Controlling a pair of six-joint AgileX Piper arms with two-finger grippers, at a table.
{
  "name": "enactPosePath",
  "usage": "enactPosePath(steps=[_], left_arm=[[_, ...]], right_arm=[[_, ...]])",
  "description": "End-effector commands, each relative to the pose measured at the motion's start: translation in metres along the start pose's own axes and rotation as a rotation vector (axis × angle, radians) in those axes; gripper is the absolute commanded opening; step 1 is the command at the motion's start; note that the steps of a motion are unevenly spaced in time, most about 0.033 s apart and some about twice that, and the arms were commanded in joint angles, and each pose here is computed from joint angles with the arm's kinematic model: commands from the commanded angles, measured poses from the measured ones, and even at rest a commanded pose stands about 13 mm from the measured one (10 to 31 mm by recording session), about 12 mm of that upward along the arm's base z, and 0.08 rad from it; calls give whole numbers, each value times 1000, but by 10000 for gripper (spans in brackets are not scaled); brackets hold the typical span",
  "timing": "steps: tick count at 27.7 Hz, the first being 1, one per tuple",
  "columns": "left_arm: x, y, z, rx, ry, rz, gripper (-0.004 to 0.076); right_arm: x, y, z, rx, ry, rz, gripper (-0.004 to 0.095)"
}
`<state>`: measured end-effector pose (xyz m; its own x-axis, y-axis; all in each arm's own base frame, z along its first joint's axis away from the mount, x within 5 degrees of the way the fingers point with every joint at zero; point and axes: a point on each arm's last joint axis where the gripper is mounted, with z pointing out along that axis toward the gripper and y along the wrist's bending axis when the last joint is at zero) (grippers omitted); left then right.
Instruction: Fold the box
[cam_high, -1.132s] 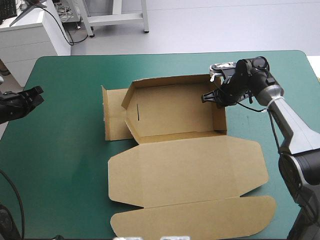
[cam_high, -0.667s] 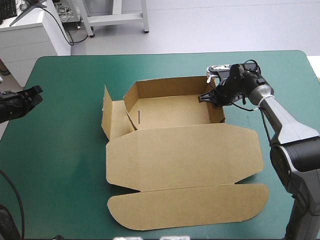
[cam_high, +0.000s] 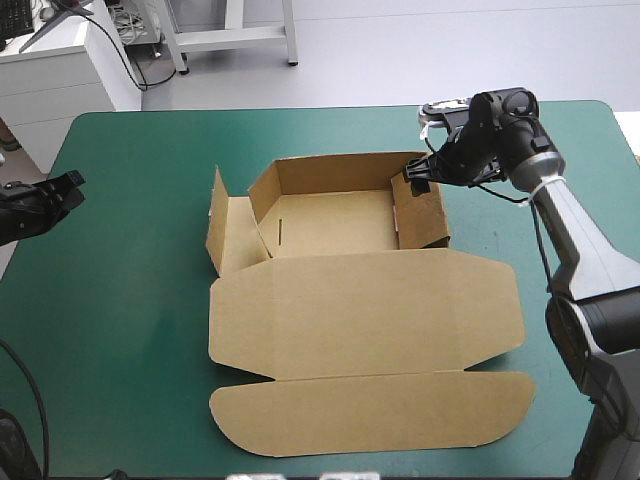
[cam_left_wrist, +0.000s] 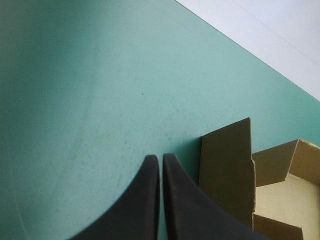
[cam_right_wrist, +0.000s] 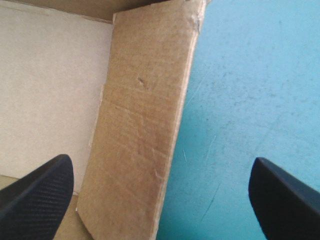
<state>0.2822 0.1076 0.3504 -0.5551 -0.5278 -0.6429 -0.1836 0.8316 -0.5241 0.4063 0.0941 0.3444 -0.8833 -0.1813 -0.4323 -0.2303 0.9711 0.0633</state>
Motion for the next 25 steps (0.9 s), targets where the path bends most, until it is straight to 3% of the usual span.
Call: enactPosePath(steps=[1, 7, 11, 25], left_arm=[[-10, -12, -14, 33, -86, -5, 6], [-10, -12, -14, 35, -85, -2, 6], [-10, -12, -14, 35, -85, -2, 6], [-10, -12, -14, 34, -87, -4, 6]], right_arm=[[4, 3, -69, 2, -148, -4, 874], [19, 8, -128, -16, -276, 6, 874], [29, 9, -139, -21, -286, 23, 874], [19, 4, -72, -16, -154, 54, 874]])
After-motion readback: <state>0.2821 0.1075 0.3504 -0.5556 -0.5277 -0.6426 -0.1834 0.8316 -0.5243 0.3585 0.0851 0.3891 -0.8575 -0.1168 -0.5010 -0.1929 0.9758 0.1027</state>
